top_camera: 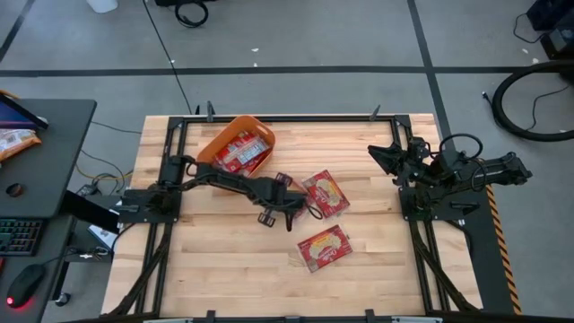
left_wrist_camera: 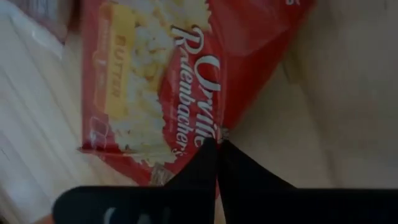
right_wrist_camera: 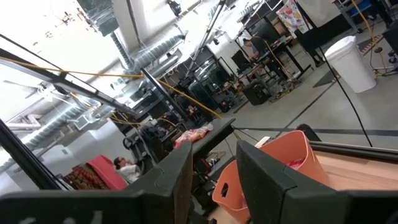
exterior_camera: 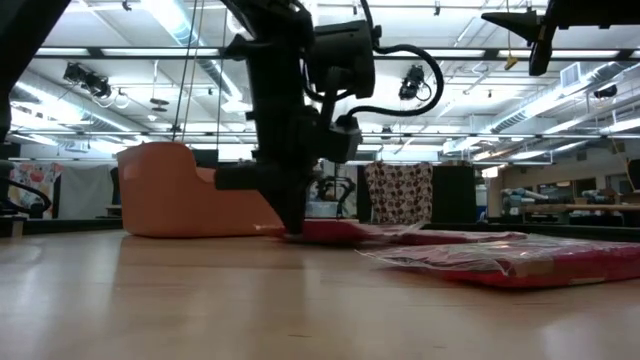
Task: Sort popcorn bags into baskets
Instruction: Put the red popcorn bag into the orange bin
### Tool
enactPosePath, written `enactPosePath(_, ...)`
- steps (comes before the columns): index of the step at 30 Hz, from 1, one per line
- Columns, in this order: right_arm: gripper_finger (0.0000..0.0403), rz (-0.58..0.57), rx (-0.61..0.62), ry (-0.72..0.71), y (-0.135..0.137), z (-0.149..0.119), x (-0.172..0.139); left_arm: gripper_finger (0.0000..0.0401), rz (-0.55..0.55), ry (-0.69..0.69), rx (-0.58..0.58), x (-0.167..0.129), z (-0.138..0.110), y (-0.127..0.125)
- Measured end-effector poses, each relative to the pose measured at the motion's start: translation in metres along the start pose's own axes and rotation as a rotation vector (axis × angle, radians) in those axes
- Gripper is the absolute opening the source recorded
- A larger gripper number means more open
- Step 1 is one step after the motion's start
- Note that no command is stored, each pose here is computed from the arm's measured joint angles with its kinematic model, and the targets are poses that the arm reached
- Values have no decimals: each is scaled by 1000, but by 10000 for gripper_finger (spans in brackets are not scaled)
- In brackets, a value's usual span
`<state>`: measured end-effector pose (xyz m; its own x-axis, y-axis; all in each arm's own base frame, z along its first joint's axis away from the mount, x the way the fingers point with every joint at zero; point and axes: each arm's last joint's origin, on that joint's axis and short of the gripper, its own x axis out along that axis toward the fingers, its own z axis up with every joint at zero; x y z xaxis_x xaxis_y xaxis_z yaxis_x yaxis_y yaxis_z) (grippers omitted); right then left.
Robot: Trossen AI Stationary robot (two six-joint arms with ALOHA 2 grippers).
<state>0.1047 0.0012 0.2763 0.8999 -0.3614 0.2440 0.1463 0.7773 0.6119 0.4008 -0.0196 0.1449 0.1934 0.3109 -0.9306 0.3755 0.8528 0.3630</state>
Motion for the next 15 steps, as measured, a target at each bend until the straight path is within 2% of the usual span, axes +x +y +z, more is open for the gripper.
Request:
enactPosePath(4,130,1,-3,1,0,0,0,6,-54,19,-40,-14,1,11)
enactPosePath(8,130,6,-17,4,0,0,0,4,-108,-12,-143,-49,-1,33)
enactPosePath(11,130,7,-21,5,0,0,0,4,-148,-34,-266,-79,-6,53)
enactPosePath(15,130,7,-29,5,0,0,0,3,-189,12,-470,-110,-25,79)
